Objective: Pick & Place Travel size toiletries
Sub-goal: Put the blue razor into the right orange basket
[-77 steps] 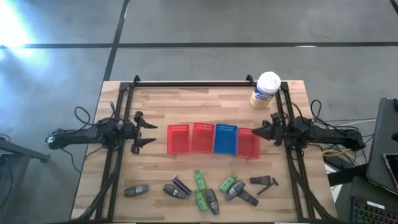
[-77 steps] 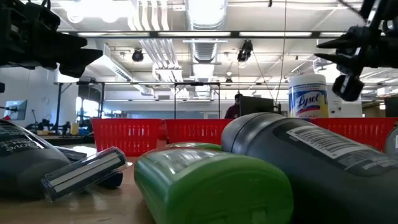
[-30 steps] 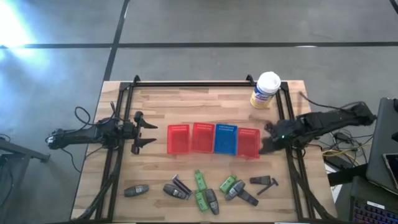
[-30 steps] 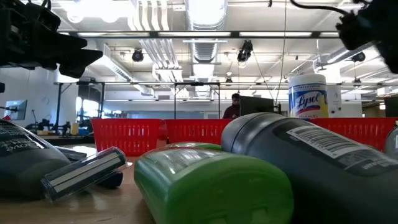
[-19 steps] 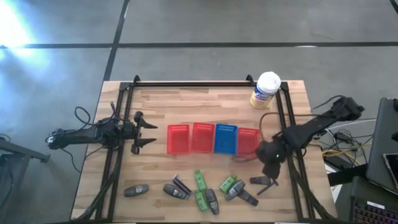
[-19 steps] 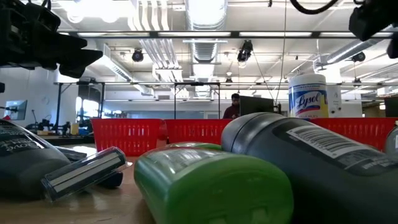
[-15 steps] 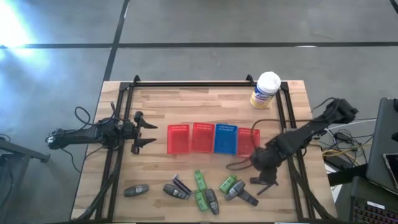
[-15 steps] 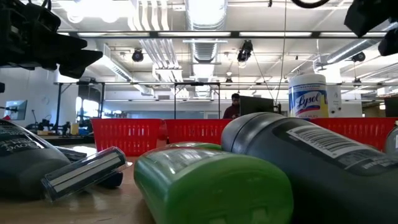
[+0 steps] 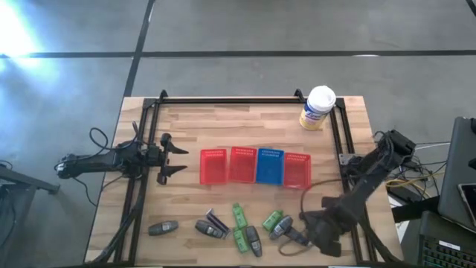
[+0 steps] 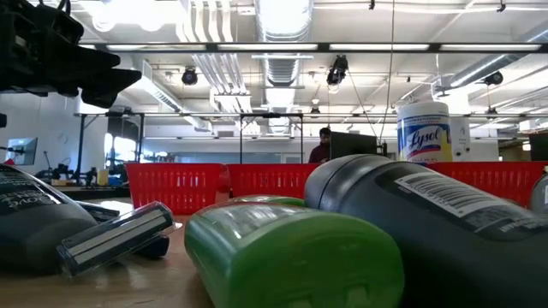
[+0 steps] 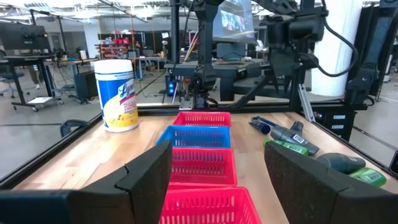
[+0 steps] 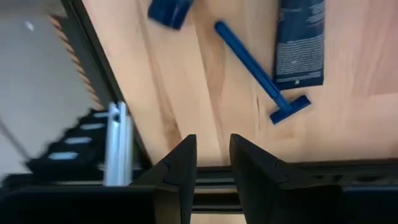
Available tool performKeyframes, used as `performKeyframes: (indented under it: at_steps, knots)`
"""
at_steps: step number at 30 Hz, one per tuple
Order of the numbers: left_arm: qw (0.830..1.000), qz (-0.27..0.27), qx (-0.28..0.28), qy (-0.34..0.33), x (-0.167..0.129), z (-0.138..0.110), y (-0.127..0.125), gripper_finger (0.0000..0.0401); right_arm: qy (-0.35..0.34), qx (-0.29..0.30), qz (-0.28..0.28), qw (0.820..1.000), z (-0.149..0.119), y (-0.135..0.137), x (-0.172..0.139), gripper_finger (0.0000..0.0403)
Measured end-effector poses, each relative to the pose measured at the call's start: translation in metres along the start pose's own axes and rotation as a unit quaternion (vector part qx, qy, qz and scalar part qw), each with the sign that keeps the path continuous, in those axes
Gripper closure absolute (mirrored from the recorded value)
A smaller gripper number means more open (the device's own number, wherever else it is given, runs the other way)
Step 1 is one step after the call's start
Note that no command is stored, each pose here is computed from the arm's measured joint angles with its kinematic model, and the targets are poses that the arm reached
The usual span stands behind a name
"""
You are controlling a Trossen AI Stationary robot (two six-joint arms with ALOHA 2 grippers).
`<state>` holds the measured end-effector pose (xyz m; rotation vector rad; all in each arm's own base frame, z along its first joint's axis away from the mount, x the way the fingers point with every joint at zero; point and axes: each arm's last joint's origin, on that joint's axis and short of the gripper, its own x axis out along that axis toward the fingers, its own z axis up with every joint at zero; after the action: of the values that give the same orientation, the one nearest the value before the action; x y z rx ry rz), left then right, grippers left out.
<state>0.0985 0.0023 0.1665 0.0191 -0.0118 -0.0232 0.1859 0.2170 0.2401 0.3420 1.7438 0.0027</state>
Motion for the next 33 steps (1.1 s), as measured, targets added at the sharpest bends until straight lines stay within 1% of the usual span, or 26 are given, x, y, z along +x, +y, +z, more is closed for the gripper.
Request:
performKeyframes:
  at_steps: [4,9,13,16,19,21,27,30,33]
  knots:
    - [1.0,0.0,0.0,0.0,0.0,0.0,0.0,0.0139,-0.011,-0.082,-0.022,0.996,-0.016,0.005,0.008,0.0285]
    - [1.0,0.0,0.0,0.0,0.0,0.0,0.0,0.0139,-0.041,-0.152,-0.068,0.985,-0.022,0.0,0.017,0.0235]
    - [1.0,0.0,0.0,0.001,0.0,0.0,0.0,0.0139,-0.035,-0.177,-0.098,0.979,-0.022,-0.01,0.031,0.02]
    - [1.0,0.0,0.0,0.001,0.0,0.0,0.0,0.0139,-0.033,-0.2,-0.083,0.976,-0.021,-0.014,0.044,0.0188]
    - [1.0,0.0,0.0,0.001,0.0,0.0,0.0,0.0139,-0.041,-0.214,-0.046,0.975,-0.019,-0.015,0.053,0.0189]
    - [1.0,0.0,0.0,0.001,0.0,0.0,0.0,0.0139,-0.046,-0.216,-0.037,0.975,-0.019,-0.016,0.06,0.0195]
    - [1.0,0.0,0.0,0.001,0.0,0.0,0.0,0.0139,-0.049,-0.228,-0.076,0.969,-0.022,-0.03,0.075,0.0218]
    - [1.0,0.0,0.0,0.001,0.0,0.0,0.0,0.0139,-0.047,-0.248,-0.078,0.965,-0.022,-0.032,0.077,0.0229]
    - [1.0,0.0,0.0,0.001,0.0,0.0,0.0,0.0139,-0.049,-0.255,-0.074,0.963,-0.022,-0.032,0.079,0.024]
